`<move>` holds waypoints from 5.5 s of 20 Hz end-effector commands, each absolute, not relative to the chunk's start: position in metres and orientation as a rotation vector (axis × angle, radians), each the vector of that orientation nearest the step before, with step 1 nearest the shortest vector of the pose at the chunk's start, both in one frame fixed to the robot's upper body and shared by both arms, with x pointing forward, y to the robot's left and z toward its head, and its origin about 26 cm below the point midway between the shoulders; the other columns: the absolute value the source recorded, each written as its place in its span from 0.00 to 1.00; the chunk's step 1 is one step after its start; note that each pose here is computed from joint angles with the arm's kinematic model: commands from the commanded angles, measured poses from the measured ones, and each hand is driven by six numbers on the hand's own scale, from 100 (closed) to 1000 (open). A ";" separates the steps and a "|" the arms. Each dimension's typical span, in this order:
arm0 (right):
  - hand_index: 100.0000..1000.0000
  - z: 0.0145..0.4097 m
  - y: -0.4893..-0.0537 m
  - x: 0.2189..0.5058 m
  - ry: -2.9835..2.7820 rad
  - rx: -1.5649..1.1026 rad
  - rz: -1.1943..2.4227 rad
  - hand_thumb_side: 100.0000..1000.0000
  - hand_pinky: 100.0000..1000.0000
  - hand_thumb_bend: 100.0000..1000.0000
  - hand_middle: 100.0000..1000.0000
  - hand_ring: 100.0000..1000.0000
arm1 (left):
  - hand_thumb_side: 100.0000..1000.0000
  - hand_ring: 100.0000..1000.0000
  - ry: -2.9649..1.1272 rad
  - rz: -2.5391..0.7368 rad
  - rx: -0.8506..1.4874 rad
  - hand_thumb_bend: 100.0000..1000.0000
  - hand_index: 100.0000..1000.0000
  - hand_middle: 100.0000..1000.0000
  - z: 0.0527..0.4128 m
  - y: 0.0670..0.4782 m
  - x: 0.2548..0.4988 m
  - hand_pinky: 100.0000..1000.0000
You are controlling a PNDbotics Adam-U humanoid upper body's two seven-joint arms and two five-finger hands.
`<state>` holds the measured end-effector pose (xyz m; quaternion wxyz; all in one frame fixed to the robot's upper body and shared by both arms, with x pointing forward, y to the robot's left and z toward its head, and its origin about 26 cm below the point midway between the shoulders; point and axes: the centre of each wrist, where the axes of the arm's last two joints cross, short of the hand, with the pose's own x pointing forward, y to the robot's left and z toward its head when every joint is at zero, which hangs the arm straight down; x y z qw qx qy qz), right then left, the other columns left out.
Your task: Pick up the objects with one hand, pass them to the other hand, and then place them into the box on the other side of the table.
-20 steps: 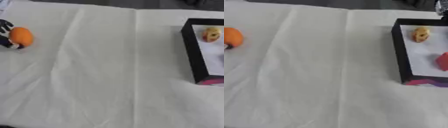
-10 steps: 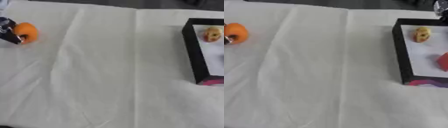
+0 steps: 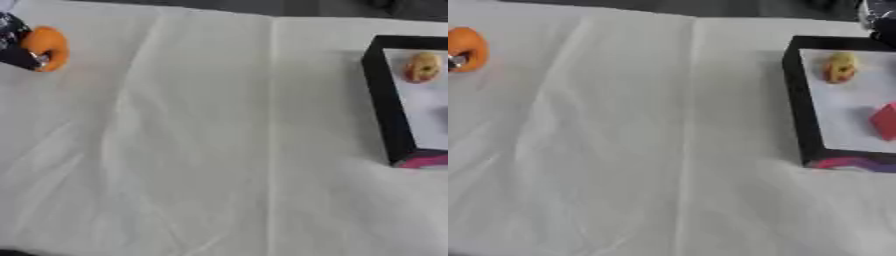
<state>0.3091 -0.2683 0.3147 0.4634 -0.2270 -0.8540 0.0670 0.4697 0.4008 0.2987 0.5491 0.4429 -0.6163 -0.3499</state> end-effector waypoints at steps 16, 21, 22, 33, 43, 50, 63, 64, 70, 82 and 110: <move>0.94 0.360 -0.182 0.318 -2.126 -0.461 0.792 0.10 0.87 0.31 0.82 0.82 | 0.00 0.30 -2.020 -1.041 1.063 0.00 0.36 0.24 0.279 0.229 0.433 0.45; 0.94 0.354 -0.151 0.321 -2.087 -0.444 1.001 0.10 0.87 0.34 0.83 0.83 | 0.00 0.30 -2.132 -1.036 1.061 0.00 0.36 0.24 0.256 0.196 0.420 0.45; 0.94 0.353 -0.147 0.321 -2.081 -0.441 1.028 0.10 0.87 0.35 0.83 0.83 | 0.00 0.30 -2.156 -1.028 1.067 0.00 0.36 0.24 0.254 0.191 0.418 0.45; 0.95 0.330 -0.096 0.332 -2.001 -0.417 1.311 0.06 0.87 0.46 0.83 0.84 | 0.00 0.31 -2.446 -0.967 1.040 0.00 0.35 0.25 0.232 0.149 0.402 0.45; 0.97 0.318 -0.083 0.346 -1.968 -0.473 1.359 0.03 0.87 0.45 0.83 0.85 | 0.00 0.31 -2.541 -1.012 1.000 0.00 0.35 0.25 0.226 0.135 0.393 0.45; 0.94 0.311 -0.080 0.354 -1.954 -0.536 1.360 0.00 0.86 0.35 0.83 0.84 | 0.00 0.31 -2.567 -1.035 1.004 0.00 0.35 0.25 0.219 0.136 0.392 0.45; 0.74 0.301 -0.074 0.360 -1.882 -0.476 1.379 0.00 0.82 0.16 0.45 0.68 | 0.00 0.32 -2.619 -1.037 0.967 0.00 0.36 0.26 0.214 0.134 0.392 0.46; 0.65 0.300 -0.074 0.360 -1.877 -0.469 1.374 0.00 0.80 0.09 0.35 0.62 | 0.00 0.32 -2.622 -1.036 0.970 0.00 0.36 0.26 0.214 0.134 0.392 0.46; 0.37 0.298 -0.073 0.360 -1.840 -0.421 1.340 0.00 0.69 0.31 0.06 0.38 | 0.00 0.38 -2.633 -1.005 1.003 0.04 0.47 0.33 0.213 0.135 0.392 0.51; 0.30 0.304 -0.079 0.354 -1.801 -0.324 1.337 0.00 0.63 0.32 0.00 0.29 | 0.00 0.67 -2.560 -0.866 1.095 0.60 0.95 0.67 0.204 0.138 0.395 0.73; 0.32 0.336 -0.270 0.374 -1.734 -0.649 0.665 0.00 0.63 0.30 0.00 0.28 | 0.59 0.63 -2.345 -0.800 1.208 0.70 0.90 0.66 0.196 0.236 0.389 0.72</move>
